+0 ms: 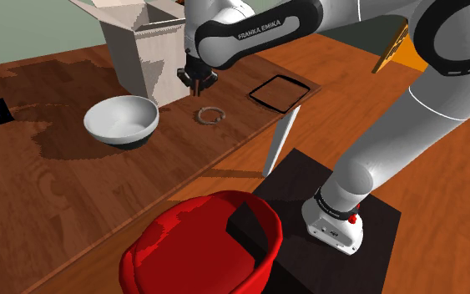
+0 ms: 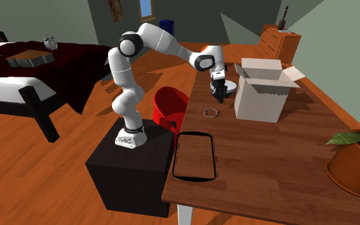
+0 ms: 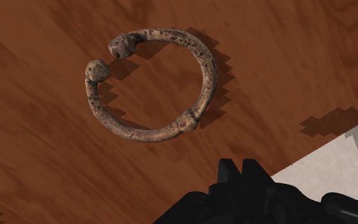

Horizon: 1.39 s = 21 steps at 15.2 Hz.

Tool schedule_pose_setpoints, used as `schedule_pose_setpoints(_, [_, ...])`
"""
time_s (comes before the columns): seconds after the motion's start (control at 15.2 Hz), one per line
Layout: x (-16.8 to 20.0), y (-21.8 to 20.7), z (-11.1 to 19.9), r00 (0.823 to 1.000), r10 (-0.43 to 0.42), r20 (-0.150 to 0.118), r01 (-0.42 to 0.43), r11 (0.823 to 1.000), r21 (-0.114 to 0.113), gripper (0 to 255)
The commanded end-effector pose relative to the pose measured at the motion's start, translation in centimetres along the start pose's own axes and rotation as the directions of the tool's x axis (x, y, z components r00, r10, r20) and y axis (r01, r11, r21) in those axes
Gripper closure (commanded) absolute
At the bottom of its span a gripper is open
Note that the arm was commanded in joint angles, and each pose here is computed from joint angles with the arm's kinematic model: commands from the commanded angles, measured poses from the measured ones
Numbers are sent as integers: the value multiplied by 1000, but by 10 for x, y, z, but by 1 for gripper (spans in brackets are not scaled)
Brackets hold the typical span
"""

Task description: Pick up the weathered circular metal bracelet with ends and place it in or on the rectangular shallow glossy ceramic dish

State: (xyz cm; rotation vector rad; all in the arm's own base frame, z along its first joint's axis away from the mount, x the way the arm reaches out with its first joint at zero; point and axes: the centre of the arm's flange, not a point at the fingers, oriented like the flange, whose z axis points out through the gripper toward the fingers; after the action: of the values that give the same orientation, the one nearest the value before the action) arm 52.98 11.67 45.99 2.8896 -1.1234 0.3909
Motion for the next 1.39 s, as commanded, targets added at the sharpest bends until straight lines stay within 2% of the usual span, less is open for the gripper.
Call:
schedule_pose_setpoints(0.0, [0, 0, 0, 1000, 0, 0, 0, 1000, 0, 255])
schedule_pose_setpoints(0.33, [0, 0, 0, 1000, 0, 0, 0, 1000, 0, 255])
schedule_pose_setpoints(0.4, [0, 0, 0, 1000, 0, 0, 0, 1000, 0, 0])
schedule_pose_setpoints(0.53, [-11, 12, 8, 995, 95, -8, -95, 993, -66, 0])
schedule_pose_setpoints(0.66, [-24, 24, 15, 982, 188, -22, -190, 973, -130, 0])
schedule_pose_setpoints(0.79, [-38, 35, 21, 959, 279, -42, -282, 940, -192, 0])
schedule_pose_setpoints(0.92, [-52, 45, 27, 928, 366, -68, -371, 894, -251, 0])
schedule_pose_setpoints(0.99, [-54, 46, 27, 924, 375, -71, -380, 889, -257, 0])
schedule_pose_setpoints(1.32, [-55, 53, 53, 924, 375, -71, -380, 889, -257, 0])
